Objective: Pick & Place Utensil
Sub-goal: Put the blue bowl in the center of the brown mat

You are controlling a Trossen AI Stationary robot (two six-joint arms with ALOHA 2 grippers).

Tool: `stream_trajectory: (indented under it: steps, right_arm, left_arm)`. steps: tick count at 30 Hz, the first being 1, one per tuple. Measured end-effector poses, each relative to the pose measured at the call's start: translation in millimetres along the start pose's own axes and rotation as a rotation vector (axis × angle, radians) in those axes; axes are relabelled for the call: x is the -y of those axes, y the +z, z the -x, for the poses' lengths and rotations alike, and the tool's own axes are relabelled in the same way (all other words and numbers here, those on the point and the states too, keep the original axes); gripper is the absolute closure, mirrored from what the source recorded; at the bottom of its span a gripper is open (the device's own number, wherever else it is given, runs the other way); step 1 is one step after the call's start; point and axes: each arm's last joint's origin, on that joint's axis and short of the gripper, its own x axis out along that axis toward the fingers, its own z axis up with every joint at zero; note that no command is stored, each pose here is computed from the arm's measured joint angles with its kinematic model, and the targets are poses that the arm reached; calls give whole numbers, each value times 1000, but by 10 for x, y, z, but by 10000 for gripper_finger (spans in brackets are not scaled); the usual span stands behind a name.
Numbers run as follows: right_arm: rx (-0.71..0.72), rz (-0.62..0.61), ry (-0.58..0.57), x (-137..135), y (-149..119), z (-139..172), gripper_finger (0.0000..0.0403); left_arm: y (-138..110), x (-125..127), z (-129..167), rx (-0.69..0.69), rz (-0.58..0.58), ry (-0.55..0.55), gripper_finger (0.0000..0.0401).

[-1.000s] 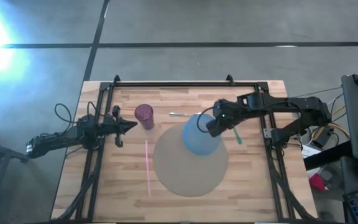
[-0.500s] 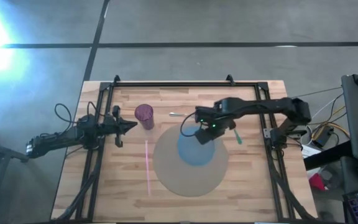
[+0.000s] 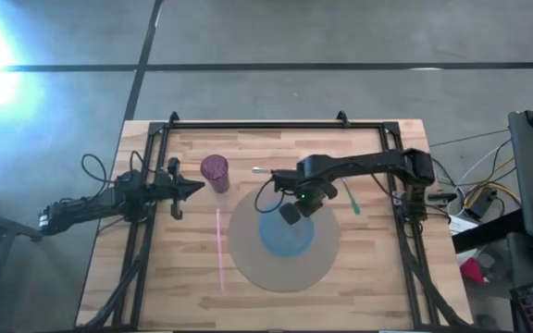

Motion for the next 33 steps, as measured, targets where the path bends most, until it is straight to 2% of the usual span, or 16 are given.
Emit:
stream_trajectory:
  steps: [9,19,33]
  right_arm:
    - [-41,40,-35,-51,149,-313,390]
    - [-21,49,-11,-68,151,-283,390]
    - [4,56,-36,-68,157,-301,390]
  left_arm:
    - [-3,0,0,-3,4,0,401]
    - [-7,0,0,-7,4,0,401]
    - [-9,0,0,-9,4,-1,401]
